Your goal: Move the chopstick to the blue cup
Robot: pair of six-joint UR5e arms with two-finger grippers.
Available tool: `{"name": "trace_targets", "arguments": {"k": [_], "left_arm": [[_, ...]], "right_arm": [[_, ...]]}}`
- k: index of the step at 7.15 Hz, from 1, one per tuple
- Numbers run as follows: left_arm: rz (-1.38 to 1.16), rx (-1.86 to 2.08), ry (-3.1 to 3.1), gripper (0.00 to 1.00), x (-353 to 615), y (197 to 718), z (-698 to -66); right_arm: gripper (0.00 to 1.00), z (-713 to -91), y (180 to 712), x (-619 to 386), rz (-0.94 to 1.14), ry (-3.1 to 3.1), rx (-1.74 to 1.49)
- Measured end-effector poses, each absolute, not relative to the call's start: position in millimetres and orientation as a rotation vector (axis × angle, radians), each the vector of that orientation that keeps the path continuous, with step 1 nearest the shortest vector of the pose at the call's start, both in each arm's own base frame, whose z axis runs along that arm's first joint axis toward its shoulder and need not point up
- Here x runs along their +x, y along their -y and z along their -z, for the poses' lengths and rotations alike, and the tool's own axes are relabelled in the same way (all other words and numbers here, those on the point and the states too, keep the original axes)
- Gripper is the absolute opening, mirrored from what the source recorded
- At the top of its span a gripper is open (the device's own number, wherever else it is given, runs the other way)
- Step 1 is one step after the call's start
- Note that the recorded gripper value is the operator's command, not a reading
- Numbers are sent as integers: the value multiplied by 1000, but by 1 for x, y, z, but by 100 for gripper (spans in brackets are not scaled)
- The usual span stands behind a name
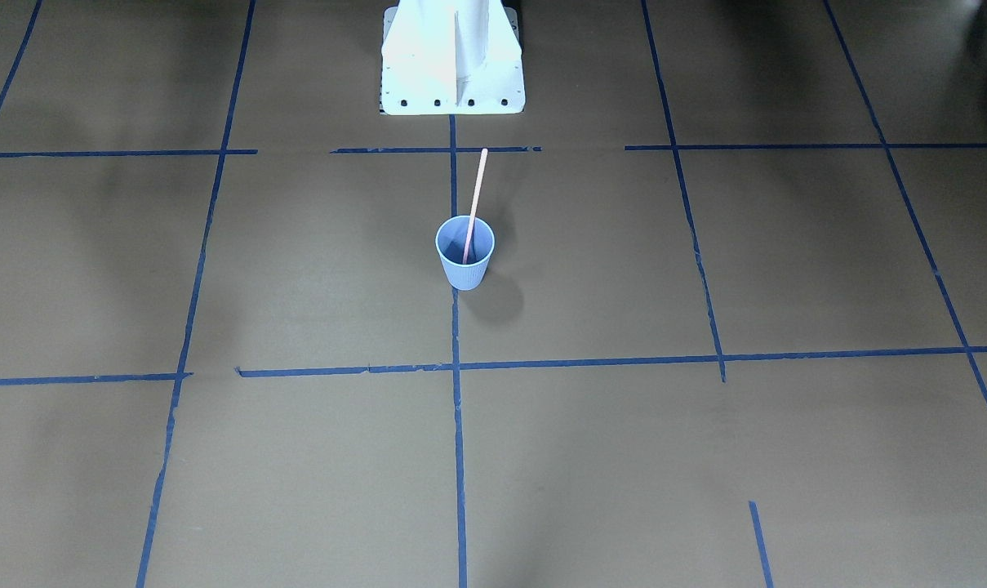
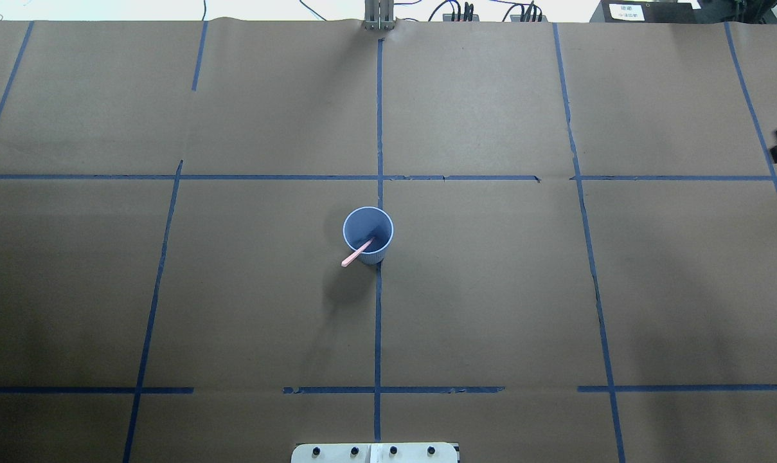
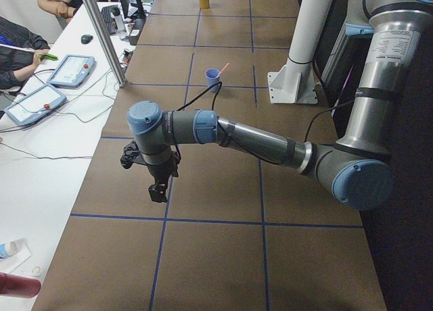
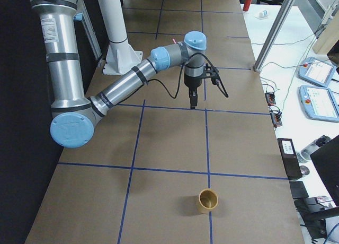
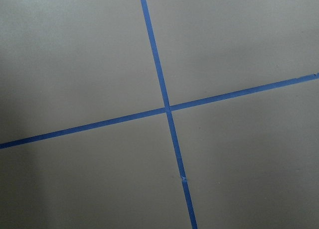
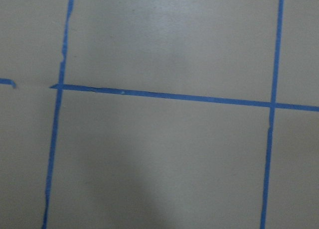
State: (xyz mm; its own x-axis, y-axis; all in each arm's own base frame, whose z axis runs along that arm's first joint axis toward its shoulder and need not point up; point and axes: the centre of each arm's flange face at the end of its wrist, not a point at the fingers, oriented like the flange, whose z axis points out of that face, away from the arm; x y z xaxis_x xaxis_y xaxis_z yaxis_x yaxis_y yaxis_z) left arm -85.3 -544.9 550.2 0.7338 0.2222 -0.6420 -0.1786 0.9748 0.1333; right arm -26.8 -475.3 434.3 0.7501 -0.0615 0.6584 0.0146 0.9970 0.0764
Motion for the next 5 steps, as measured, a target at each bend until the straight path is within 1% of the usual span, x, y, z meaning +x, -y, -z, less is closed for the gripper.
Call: {"name": "trace_targets", "arguments": {"k": [1,2,4,5], "left_arm": [[-220,62,-714,100,-85,544,-551],[-220,61,-714,100,-85,544,-552],[-206,26,-719,100,-86,540,-571],[-191,-14,-725,100,-87,539,-597]], "right_arm": [[100,-488,473,11,18,776,54],[100,-521,474,25,5,800,46],[100,-554,471,32,-16,812,14],[100,-566,467,33,-24,812,-4]]}}
